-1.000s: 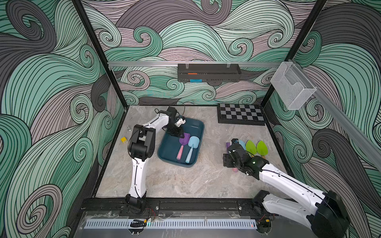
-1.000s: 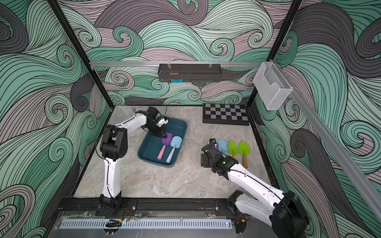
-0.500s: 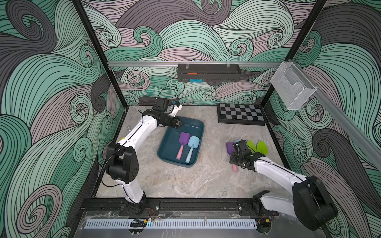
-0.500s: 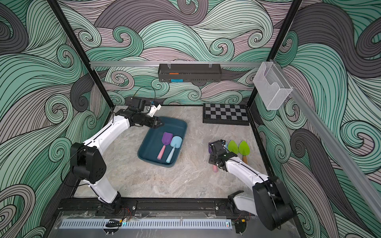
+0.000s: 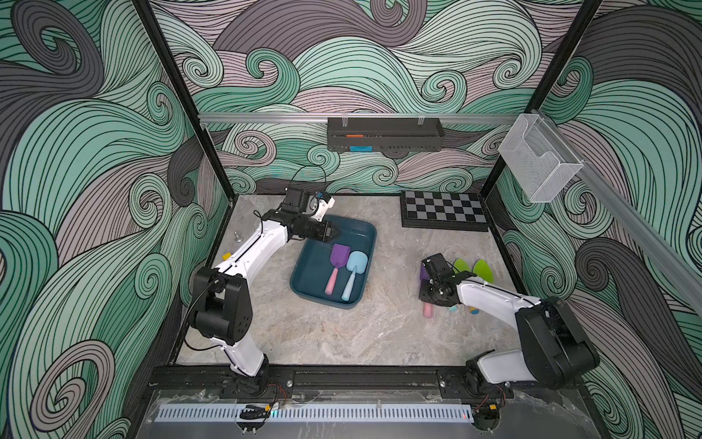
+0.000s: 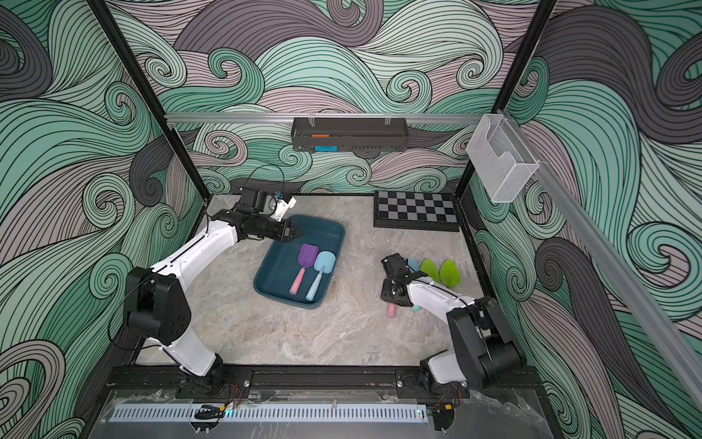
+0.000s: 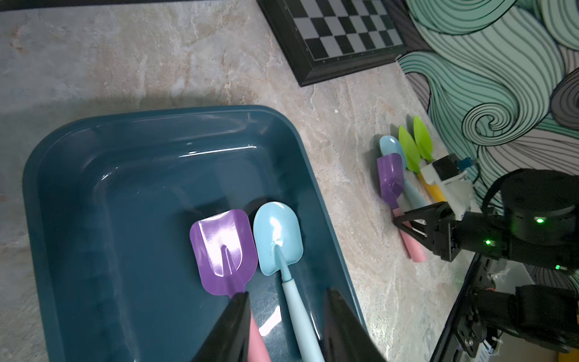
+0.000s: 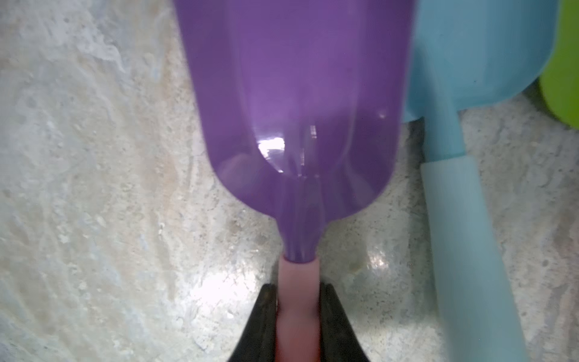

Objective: Put the shovel into the storage box
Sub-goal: Pick up the shovel from the center of the board, then place the shovel in the storage box.

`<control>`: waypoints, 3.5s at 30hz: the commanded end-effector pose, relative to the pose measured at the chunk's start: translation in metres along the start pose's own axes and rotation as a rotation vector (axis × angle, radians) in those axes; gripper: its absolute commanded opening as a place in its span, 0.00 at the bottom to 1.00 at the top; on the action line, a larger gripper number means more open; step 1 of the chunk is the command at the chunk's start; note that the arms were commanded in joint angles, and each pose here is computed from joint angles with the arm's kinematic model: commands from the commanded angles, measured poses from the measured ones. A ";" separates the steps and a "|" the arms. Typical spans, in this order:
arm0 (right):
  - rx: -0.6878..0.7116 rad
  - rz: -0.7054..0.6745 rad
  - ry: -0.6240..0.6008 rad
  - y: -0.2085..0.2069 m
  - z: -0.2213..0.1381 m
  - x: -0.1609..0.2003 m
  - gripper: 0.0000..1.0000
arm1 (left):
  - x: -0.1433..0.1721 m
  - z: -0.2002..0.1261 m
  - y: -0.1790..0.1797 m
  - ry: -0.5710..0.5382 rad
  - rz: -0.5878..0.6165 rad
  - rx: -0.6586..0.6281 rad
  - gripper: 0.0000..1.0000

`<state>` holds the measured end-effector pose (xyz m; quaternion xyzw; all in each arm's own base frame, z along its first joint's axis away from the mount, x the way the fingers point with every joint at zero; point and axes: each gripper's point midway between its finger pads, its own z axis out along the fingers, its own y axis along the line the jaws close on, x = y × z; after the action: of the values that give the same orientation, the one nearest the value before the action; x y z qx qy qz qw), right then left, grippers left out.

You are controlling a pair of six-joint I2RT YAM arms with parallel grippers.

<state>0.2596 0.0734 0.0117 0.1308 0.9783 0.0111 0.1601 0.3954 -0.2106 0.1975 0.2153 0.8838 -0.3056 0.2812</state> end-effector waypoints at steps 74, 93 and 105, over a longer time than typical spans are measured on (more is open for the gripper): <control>-0.385 -0.373 -0.414 0.116 -0.142 0.003 0.81 | -0.017 -0.004 0.034 0.226 0.246 -0.163 0.00; -0.368 -0.344 -0.361 0.094 -0.126 0.011 0.82 | 0.028 0.049 0.104 0.500 0.177 -0.183 0.00; -0.352 -0.323 -0.331 0.088 -0.116 0.014 0.82 | 0.066 0.086 0.120 0.530 0.038 -0.157 0.00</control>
<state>0.2345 0.1684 0.1299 -0.0649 0.9254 0.1338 0.3485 0.4292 -0.1651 0.0555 0.2881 0.9434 -0.1592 0.0413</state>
